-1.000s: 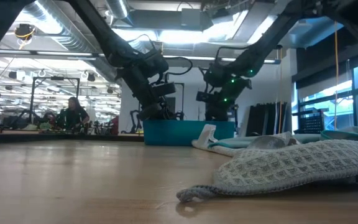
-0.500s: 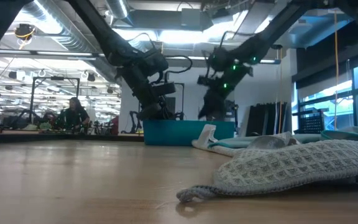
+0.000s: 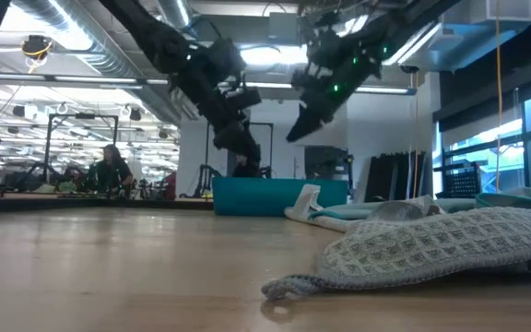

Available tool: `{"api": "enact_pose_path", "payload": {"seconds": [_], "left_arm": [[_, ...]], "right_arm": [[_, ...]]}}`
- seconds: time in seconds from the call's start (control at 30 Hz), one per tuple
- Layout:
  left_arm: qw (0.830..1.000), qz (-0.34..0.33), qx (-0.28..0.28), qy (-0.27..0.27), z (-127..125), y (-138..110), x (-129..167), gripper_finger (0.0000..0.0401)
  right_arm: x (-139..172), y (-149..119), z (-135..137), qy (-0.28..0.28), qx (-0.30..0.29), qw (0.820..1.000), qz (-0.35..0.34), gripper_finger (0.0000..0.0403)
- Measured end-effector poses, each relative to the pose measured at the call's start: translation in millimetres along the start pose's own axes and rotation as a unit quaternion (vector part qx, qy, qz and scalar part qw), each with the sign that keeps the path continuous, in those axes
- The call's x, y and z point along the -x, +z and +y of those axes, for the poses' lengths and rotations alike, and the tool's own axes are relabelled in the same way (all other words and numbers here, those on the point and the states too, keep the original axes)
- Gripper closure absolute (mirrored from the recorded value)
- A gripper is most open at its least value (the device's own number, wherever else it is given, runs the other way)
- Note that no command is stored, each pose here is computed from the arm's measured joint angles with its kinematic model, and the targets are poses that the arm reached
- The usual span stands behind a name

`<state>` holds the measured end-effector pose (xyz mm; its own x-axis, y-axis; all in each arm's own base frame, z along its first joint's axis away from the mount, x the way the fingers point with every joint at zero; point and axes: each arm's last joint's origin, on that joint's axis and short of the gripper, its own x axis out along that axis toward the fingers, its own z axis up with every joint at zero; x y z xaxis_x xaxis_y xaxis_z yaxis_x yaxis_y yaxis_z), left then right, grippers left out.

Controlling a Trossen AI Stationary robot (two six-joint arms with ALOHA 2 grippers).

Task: Fold microfiber towels
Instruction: Fold the light blue towel

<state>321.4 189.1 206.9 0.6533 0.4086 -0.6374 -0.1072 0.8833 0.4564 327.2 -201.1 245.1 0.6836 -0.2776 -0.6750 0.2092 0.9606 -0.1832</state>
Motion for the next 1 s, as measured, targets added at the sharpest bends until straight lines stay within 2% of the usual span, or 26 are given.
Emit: {"api": "enact_pose_path", "payload": {"seconds": [0.13, 0.23, 0.37, 0.43, 0.57, 0.67, 0.83, 1.0], "left_arm": [[1.000, -0.020, 0.014, 0.017, 4, 11, 19, 0.0241], [0.999, -0.027, 0.029, 0.020, 6, 16, 34, 0.0241], [0.995, -0.064, 0.069, -0.011, 6, 20, 60, 0.0247], [0.991, -0.098, 0.086, -0.028, 1, 13, 72, 0.0254], [0.972, -0.201, 0.117, -0.030, -12, -4, 101, 0.0272], [0.952, -0.269, 0.145, -0.034, -24, -15, 125, 0.0282], [0.937, -0.299, 0.174, -0.050, -45, -33, 153, 0.0287], [0.916, -0.343, 0.197, -0.060, -55, -39, 180, 0.0287]], "right_arm": [[16, 14, 25, -0.013, -0.002, 1.000, -0.003, 0.0221], [22, 20, 45, 0.003, -0.016, 1.000, -0.014, 0.0221], [17, 11, 77, 0.034, -0.005, 0.999, -0.012, 0.0221], [20, 7, 91, 0.041, -0.001, 0.999, -0.015, 0.0221], [37, -3, 109, 0.012, -0.018, 0.999, -0.038, 0.0221], [53, -14, 119, 0.018, -0.031, 0.996, -0.084, 0.0221], [76, -44, 130, 0.030, -0.058, 0.988, -0.140, 0.0221], [97, -67, 130, 0.034, -0.106, 0.974, -0.200, 0.0221]]}}
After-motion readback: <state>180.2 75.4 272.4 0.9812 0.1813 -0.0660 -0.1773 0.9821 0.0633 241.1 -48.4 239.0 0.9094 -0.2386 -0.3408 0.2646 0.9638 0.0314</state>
